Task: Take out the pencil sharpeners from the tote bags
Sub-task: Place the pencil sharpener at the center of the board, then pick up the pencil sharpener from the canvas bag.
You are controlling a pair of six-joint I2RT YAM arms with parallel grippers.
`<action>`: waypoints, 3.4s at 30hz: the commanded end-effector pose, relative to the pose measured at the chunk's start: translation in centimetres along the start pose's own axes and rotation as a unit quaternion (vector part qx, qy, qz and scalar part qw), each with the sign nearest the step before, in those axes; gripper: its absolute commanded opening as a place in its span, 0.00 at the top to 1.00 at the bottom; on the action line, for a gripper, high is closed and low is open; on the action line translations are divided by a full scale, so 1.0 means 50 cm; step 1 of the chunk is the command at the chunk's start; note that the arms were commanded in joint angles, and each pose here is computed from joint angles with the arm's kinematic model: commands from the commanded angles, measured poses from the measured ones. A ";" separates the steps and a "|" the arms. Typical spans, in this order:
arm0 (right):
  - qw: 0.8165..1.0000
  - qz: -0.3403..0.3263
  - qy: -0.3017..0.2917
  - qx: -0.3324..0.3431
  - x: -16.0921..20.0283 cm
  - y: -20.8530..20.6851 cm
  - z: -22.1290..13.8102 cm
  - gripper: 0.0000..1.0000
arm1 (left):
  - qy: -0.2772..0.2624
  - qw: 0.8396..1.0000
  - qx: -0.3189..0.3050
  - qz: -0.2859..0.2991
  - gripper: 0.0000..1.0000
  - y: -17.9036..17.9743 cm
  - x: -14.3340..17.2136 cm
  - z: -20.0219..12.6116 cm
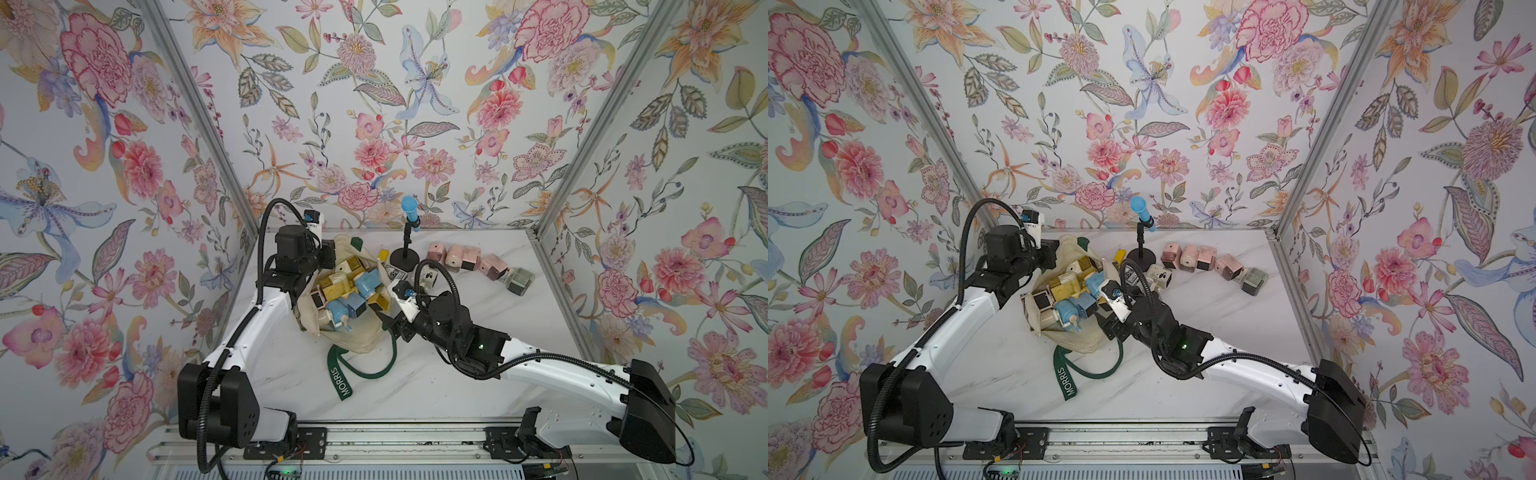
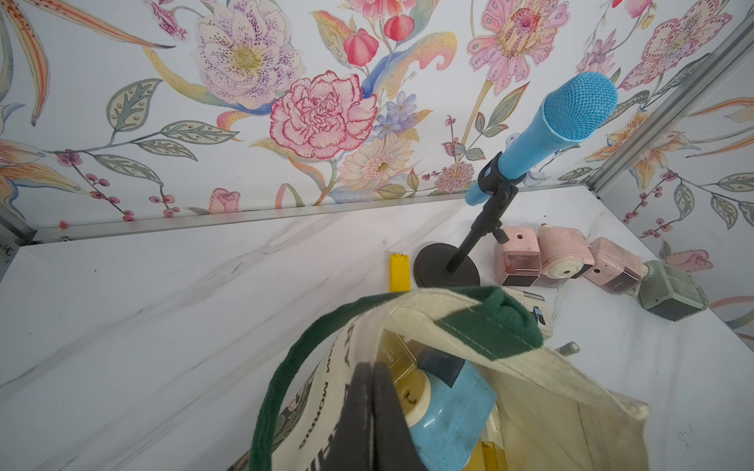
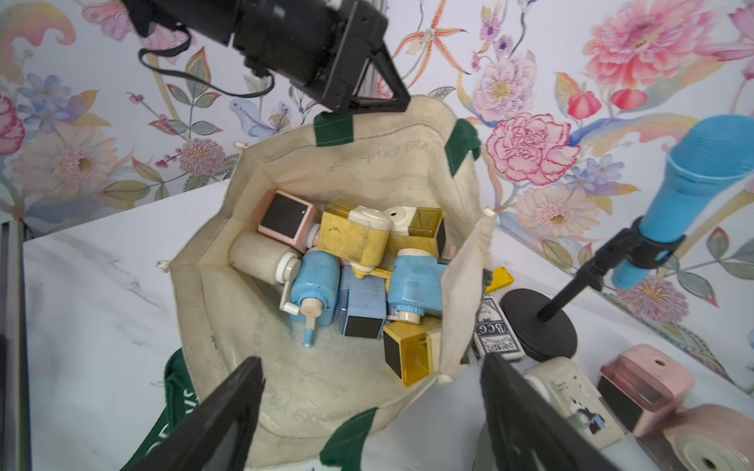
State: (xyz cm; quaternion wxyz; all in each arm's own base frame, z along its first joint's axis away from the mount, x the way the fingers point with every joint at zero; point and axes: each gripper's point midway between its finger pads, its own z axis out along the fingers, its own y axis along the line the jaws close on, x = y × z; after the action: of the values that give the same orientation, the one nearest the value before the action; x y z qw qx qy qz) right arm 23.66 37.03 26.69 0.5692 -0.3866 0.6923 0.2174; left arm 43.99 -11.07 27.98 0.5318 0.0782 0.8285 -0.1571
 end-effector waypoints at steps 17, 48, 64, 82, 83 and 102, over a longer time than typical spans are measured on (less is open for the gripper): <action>0.988 0.122 0.071 -0.066 0.057 0.050 0.269 0.11 | -0.046 0.998 0.037 0.016 1.00 -0.037 -0.056 -0.030; 0.951 0.268 0.103 -0.117 0.159 0.001 0.458 0.07 | -0.039 0.999 0.032 0.014 1.00 -0.031 -0.046 -0.018; 0.949 0.270 0.130 -0.099 0.176 0.004 0.503 0.05 | -0.038 0.999 0.029 0.014 1.00 -0.030 -0.044 -0.019; 0.930 0.226 0.134 -0.256 0.167 0.124 0.483 0.10 | -0.037 0.999 0.028 0.014 1.00 -0.028 -0.043 -0.017; 0.929 0.220 0.128 -0.269 0.157 0.133 0.471 0.11 | -0.038 0.999 0.027 0.014 1.00 -0.027 -0.044 -0.017; 0.932 0.174 0.076 -0.309 0.111 0.172 0.399 0.17 | -0.037 0.999 0.027 0.014 1.00 -0.027 -0.042 -0.016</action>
State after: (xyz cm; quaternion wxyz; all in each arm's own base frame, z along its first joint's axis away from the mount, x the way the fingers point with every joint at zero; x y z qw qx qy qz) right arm 31.86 53.75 14.31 0.3414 -0.4009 0.7187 0.4541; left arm 43.79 -11.21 27.60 0.5257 0.0807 0.8313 -0.1613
